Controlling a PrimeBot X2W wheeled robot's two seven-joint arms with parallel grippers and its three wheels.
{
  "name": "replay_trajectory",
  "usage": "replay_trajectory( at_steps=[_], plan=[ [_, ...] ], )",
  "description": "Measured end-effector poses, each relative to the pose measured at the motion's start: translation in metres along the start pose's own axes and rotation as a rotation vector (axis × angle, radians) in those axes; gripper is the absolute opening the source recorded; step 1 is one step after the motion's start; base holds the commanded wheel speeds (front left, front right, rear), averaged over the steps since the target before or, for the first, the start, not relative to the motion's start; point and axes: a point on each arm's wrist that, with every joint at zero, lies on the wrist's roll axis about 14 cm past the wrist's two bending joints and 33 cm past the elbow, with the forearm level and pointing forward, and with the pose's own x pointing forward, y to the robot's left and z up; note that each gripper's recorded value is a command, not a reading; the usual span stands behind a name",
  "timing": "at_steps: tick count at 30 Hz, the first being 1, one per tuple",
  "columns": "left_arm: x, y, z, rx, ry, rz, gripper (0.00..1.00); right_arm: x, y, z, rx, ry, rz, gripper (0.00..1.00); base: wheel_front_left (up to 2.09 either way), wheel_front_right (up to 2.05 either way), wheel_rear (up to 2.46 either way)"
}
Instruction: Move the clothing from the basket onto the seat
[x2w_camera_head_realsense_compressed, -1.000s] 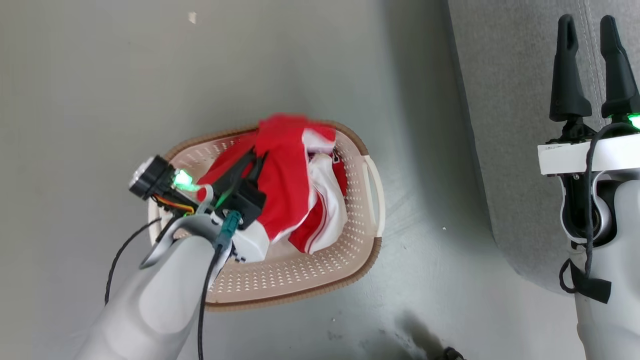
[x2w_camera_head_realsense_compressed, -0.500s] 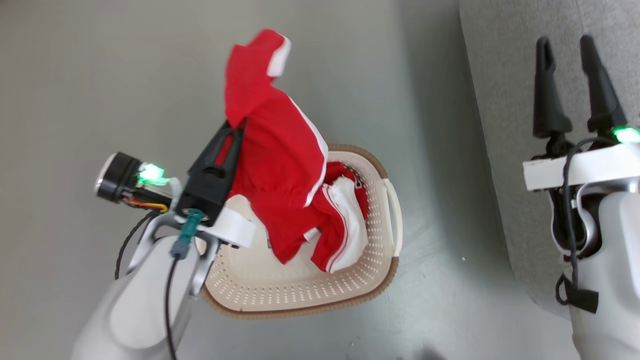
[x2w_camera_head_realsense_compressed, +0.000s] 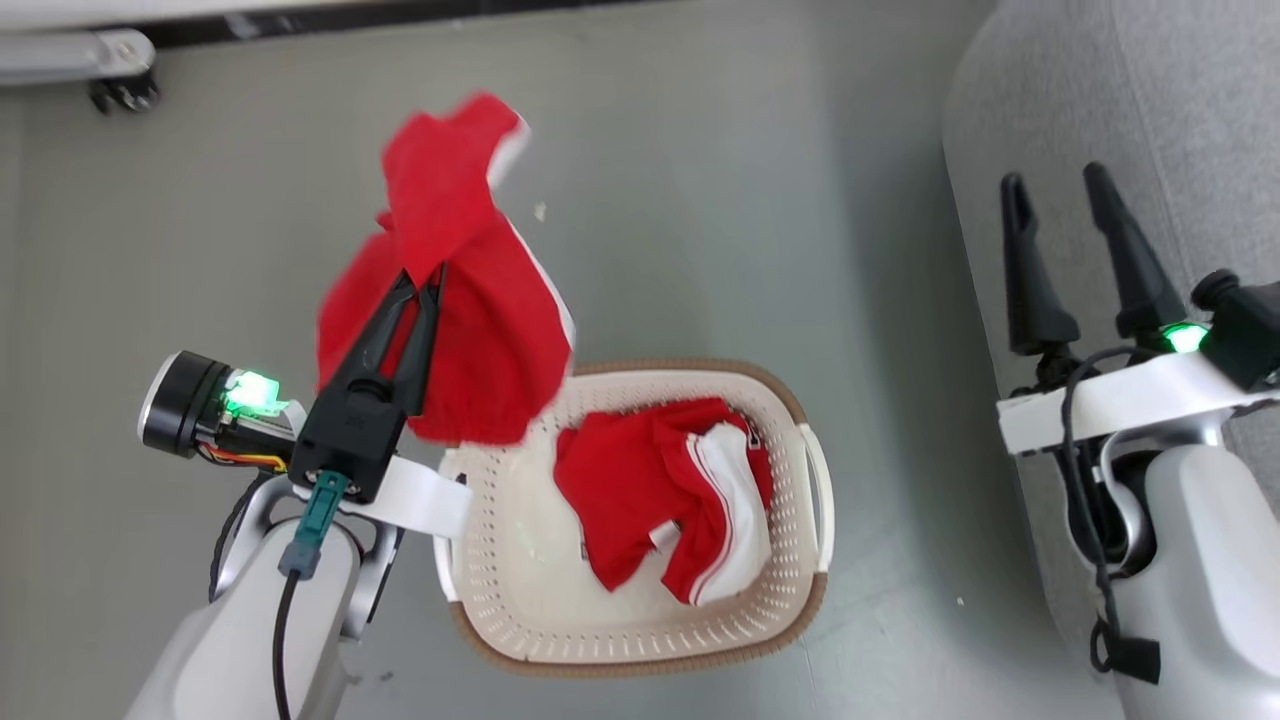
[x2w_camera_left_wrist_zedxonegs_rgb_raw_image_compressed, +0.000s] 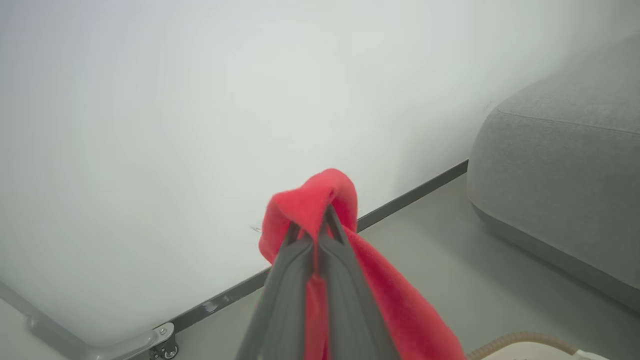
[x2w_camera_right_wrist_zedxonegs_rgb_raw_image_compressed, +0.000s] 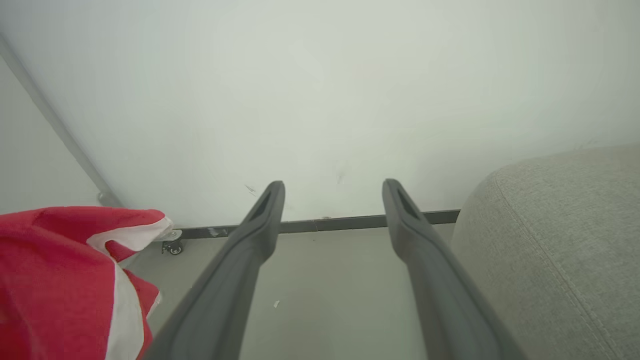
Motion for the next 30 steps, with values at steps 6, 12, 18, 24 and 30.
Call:
replay_trajectory(
  at_steps=[6,12,18,24,30],
  plan=[
    [-0.011,0.008,0.036,0.038,-0.069,0.007,0.0,-0.011,0.019,0.01,-0.006,-0.004,0.057,1.0,0.0,0.0,0.0],
    [-0.024,0.011,0.071,0.051,-0.138,0.018,0.0,-0.026,0.041,0.015,-0.009,0.005,0.125,1.0,0.0,0.0,0.0],
    [-0.039,0.015,0.1,0.06,-0.189,0.032,0.0,-0.044,0.056,0.02,-0.012,0.013,0.172,1.0,0.0,0.0,0.0],
    [-0.056,0.02,0.122,0.084,-0.23,0.056,0.0,-0.064,0.076,0.019,0.012,0.034,0.237,1.0,0.0,0.0,0.0],
    [-0.07,0.016,0.145,0.109,-0.278,0.041,0.0,-0.089,0.119,0.011,0.042,0.078,0.374,1.0,0.0,0.0,0.0]
  ],
)
